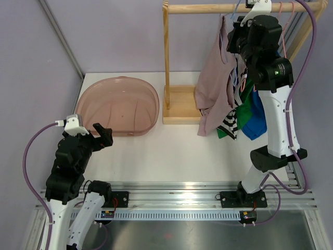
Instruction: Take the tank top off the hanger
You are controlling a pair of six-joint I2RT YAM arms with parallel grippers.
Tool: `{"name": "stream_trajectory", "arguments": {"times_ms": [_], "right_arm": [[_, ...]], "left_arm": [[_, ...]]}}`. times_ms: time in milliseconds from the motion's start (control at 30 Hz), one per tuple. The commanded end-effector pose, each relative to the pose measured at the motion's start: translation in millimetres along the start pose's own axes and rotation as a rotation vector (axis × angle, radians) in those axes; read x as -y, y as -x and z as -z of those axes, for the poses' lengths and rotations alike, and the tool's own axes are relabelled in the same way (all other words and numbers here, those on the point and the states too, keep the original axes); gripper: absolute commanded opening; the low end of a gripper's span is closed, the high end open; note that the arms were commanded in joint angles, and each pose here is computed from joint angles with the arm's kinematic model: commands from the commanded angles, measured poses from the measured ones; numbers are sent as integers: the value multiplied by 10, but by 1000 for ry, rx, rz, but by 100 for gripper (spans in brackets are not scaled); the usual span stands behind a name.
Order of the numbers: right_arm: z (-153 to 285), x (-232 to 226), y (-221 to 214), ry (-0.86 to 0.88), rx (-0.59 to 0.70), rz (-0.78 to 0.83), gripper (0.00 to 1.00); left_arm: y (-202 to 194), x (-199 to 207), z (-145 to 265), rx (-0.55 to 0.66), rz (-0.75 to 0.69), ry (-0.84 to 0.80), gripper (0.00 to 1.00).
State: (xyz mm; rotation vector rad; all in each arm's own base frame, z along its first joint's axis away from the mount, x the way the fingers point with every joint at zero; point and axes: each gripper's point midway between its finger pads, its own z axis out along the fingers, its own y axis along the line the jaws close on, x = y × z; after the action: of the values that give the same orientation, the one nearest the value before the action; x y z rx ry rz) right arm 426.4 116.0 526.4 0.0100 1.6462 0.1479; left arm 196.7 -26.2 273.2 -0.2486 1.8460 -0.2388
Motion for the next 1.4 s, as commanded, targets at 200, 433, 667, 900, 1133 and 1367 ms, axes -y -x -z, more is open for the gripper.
{"name": "stream_trajectory", "arguments": {"times_ms": [200, 433, 667, 900, 1133, 1367], "right_arm": [[611, -105, 737, 128, 248, -59, 0], [790, -146, 615, 182, 227, -57, 0], [1085, -240, 525, 280, 214, -83, 0], [1364, -370, 33, 396, 78, -130, 0], [2119, -567, -395, 633, -43, -168, 0], [2638, -818, -613, 866, -165, -245, 0]], "left_arm": [[61, 64, -53, 27, -4, -29, 99], [40, 64, -77, 15, -5, -26, 99], [46, 42, -83, 17, -4, -12, 99], [97, 166, -58, 22, -21, -80, 99], [287, 651, 100, -5, 6, -313, 99], [803, 1449, 388, 63, 13, -723, 99]]}}
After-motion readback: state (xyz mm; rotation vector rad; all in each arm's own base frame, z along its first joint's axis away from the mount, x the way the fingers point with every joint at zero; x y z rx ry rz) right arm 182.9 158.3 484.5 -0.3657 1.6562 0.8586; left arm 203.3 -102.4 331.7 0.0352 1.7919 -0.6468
